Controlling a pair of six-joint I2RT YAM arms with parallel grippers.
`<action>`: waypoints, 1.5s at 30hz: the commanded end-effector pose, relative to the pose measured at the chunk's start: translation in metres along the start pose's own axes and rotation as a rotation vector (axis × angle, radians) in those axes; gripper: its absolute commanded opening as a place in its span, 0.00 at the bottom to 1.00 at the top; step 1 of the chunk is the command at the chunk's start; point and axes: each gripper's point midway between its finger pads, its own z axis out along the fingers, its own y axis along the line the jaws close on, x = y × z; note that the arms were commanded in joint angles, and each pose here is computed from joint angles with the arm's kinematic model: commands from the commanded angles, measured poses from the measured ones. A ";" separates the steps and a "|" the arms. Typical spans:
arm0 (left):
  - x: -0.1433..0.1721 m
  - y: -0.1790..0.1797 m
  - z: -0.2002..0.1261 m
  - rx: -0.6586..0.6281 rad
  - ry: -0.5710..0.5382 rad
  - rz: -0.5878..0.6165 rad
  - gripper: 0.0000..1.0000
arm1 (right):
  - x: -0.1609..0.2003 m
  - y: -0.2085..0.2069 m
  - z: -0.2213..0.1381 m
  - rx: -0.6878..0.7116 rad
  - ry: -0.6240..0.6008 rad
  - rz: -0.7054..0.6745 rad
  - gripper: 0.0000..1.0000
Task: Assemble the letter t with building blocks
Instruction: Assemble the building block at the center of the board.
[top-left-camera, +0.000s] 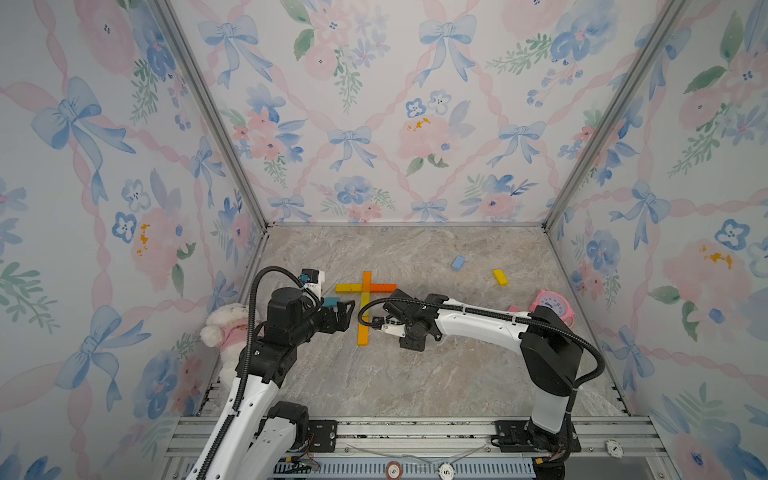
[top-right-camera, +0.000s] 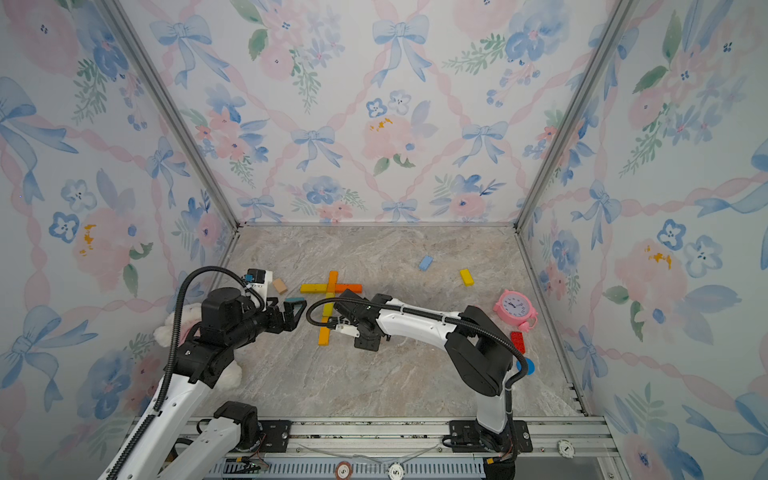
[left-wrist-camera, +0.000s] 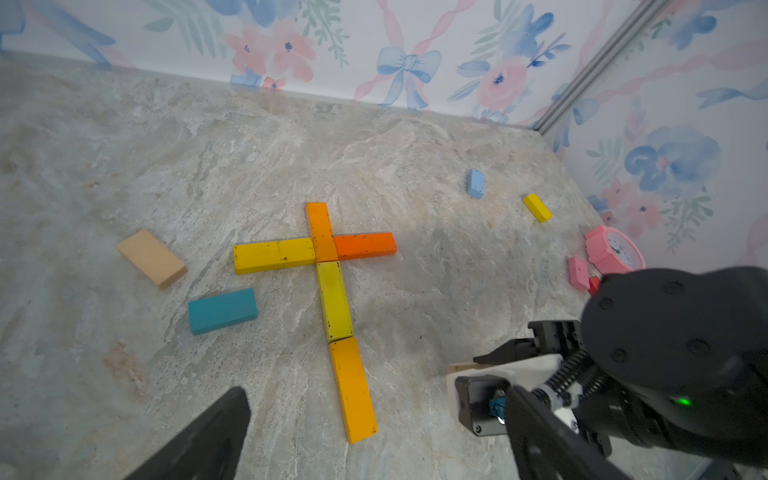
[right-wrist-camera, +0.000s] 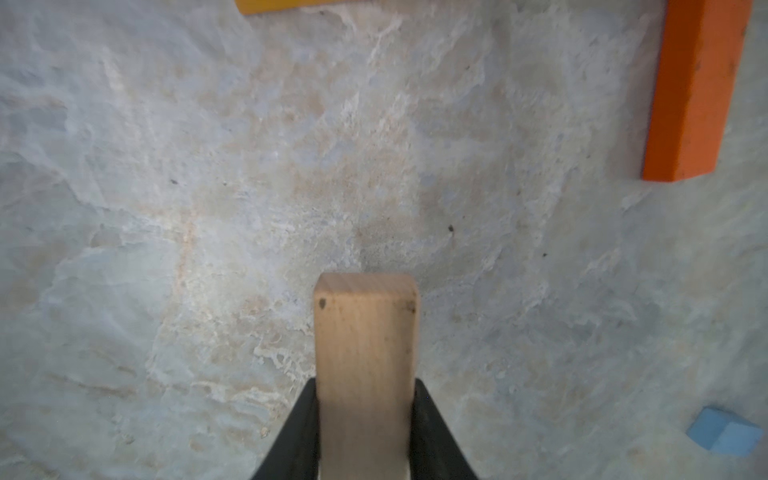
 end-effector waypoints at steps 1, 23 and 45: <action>-0.012 -0.030 -0.028 0.106 -0.045 0.199 0.98 | -0.003 0.012 0.006 -0.060 0.024 -0.096 0.07; -0.035 -0.056 -0.106 0.097 -0.045 0.266 0.98 | -0.045 0.021 0.030 -0.134 -0.021 -0.199 0.06; -0.038 -0.046 -0.101 0.044 -0.039 0.273 0.98 | -0.060 0.032 0.046 -0.166 -0.027 -0.202 0.06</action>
